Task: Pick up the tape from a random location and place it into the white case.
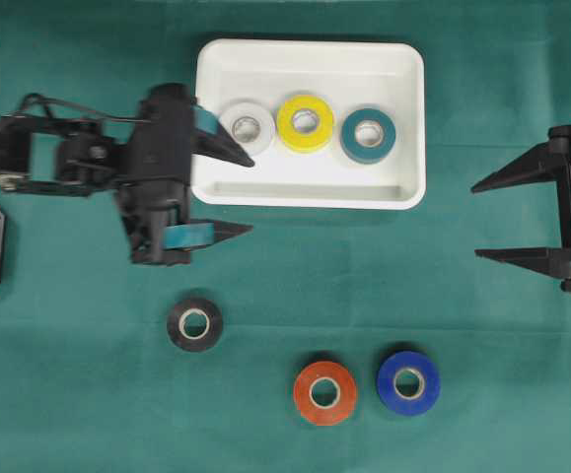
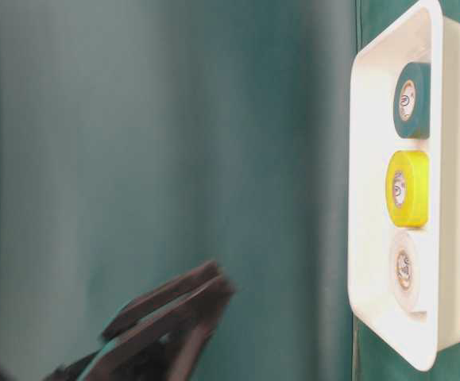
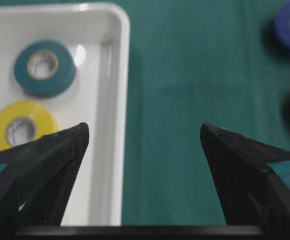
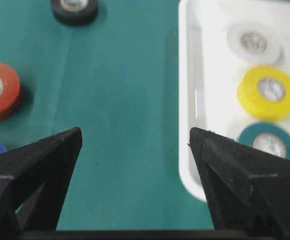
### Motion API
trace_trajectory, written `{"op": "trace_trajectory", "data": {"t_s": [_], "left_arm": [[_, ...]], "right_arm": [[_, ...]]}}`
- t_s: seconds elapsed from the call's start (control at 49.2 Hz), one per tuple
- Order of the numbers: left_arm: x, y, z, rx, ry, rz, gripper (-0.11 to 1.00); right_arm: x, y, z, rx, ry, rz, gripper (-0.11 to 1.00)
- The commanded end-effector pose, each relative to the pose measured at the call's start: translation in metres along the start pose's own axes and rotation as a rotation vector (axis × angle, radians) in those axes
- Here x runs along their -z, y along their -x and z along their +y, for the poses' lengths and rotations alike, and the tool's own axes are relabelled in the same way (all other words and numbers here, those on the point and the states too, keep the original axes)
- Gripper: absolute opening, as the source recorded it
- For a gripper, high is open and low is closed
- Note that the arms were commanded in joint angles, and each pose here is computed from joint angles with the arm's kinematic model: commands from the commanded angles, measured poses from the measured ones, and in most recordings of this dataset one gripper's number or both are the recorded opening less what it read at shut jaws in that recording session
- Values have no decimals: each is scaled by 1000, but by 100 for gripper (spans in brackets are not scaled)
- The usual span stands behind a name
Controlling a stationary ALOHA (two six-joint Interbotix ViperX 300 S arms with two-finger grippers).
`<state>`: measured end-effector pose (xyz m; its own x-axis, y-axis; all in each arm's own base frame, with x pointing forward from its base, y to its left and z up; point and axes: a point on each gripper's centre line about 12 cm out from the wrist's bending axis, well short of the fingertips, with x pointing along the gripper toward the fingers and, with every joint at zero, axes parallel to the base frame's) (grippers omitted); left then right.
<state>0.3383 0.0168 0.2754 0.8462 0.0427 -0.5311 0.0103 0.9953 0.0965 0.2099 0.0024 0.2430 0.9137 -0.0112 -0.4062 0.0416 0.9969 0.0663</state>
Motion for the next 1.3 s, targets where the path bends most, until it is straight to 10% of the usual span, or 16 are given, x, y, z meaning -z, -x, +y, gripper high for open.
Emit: {"op": "trace_trajectory", "data": {"t_s": [0.0, 0.59, 1.281], "left_arm": [[-13, 18, -4, 5, -5, -82, 98], [4, 107, -8, -8, -9, -349, 98], [51, 131, -19, 16, -12, -457, 98]], "right_arm": [[-17, 2, 2, -4, 11, -43, 87], [-44, 25, 3, -8, 30, -167, 85], [-23, 34, 1, -14, 43, -183, 83]]}}
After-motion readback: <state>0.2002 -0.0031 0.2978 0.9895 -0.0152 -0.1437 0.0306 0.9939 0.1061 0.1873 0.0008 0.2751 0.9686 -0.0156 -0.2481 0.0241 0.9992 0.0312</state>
